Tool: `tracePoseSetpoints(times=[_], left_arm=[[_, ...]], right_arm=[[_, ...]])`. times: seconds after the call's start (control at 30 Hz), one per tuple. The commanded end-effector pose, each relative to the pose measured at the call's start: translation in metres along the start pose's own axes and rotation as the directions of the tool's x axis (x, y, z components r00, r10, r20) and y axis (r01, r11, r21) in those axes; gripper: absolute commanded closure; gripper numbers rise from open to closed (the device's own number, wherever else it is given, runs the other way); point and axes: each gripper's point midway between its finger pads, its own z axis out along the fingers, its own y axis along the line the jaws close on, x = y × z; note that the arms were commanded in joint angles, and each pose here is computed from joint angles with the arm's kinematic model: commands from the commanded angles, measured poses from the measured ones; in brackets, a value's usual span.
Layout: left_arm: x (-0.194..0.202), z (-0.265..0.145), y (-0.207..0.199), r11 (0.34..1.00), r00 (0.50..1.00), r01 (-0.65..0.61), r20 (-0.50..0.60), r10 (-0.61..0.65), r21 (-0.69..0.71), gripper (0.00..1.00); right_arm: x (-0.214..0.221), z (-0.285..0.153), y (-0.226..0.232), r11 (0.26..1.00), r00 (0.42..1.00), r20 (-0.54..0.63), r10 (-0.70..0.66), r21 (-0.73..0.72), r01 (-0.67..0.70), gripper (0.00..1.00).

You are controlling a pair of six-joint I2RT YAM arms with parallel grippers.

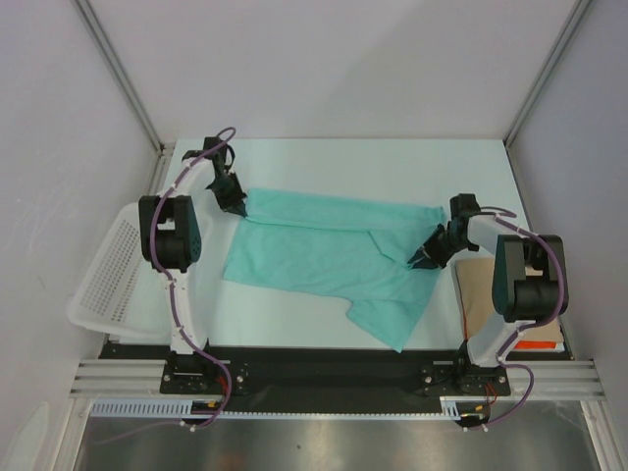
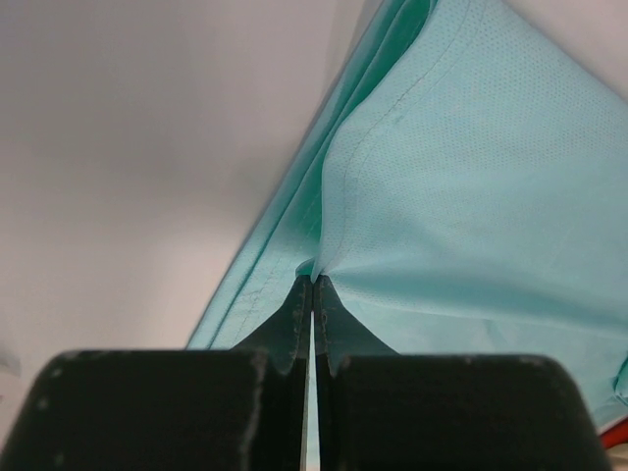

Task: Fold and stack the t-shirts
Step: Fold the tshirt

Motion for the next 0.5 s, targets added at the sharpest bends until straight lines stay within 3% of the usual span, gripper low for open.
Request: tracePoseSetpoints(times=[0.0, 0.03, 0.13, 0.47], left_arm=[[-0.014, -0.023, -0.006, 0.999, 0.997, -0.019, 0.073, 0.017, 0.026, 0.99], [-0.015, -0.023, -0.007, 0.999, 0.997, -0.019, 0.074, 0.017, 0.03, 1.0], [-0.019, -0.025, -0.011, 0.999, 0.996, -0.023, 0.088, 0.019, 0.039, 0.99], [-0.068, -0.033, -0.057, 0.97, 0.975, -0.096, 0.216, 0.046, 0.225, 1.0]], right_arm=[[-0.005, 0.001, 0.004, 1.0, 1.0, 0.007, -0.002, -0.014, 0.002, 0.75], [-0.006, 0.001, 0.004, 1.0, 1.0, 0.009, -0.002, -0.016, 0.002, 0.77], [-0.013, -0.003, 0.008, 1.0, 1.0, 0.024, 0.003, -0.028, -0.002, 0.99], [-0.069, -0.07, 0.067, 0.989, 0.984, 0.176, 0.01, -0.147, 0.017, 1.0]])
